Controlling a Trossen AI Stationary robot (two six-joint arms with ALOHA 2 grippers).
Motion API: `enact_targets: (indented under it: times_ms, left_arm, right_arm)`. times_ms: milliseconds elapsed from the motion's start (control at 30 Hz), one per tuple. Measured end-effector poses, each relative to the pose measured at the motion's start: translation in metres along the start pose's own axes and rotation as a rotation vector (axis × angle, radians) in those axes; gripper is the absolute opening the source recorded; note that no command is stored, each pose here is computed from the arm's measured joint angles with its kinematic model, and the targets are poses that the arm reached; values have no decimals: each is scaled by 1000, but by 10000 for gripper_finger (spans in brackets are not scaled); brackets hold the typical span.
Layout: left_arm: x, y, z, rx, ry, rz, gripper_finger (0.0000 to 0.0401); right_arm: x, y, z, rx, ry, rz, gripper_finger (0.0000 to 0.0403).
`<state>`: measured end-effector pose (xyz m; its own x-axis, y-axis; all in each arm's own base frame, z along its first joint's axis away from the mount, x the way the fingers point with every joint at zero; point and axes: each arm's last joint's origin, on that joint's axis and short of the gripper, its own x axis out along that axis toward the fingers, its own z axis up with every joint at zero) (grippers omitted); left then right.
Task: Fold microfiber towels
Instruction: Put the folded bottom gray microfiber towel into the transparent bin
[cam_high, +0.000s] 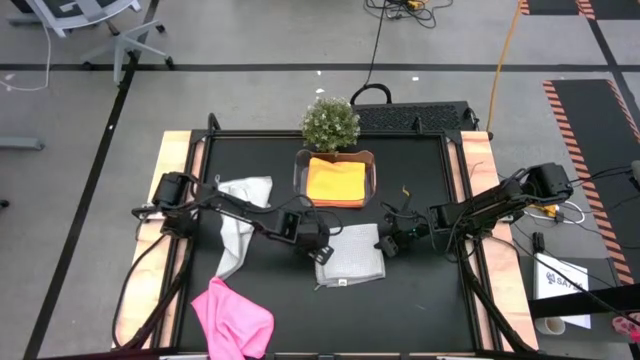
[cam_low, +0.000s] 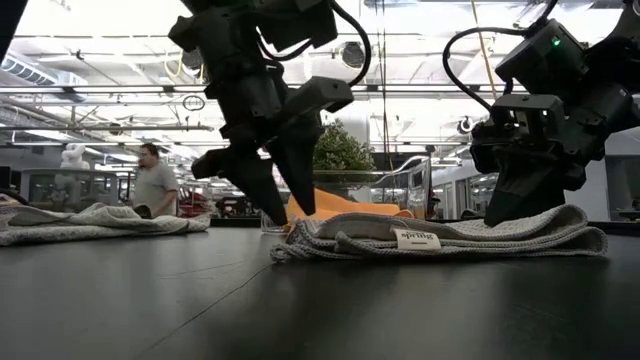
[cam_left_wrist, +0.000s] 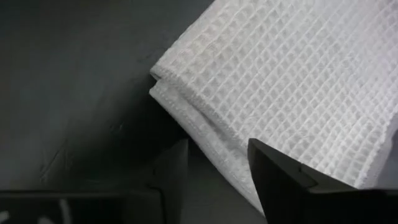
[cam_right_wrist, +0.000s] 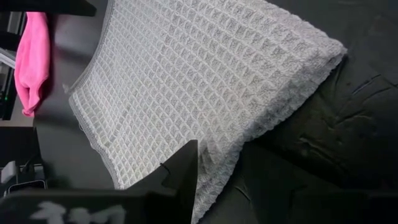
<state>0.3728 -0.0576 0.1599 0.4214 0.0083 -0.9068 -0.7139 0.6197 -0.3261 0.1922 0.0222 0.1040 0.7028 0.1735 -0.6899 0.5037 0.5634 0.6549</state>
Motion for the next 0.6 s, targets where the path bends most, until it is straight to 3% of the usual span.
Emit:
enact_targets:
  times_ms: [333,600]
  left_arm:
    - [14,2,-3,-34,26,24,182]
    - [26,-2,-3,-84,47,-39,182]
  right_arm:
    - [0,2,1,-2,-10,20,119]
    - [0,2,1,-6,-10,20,119]
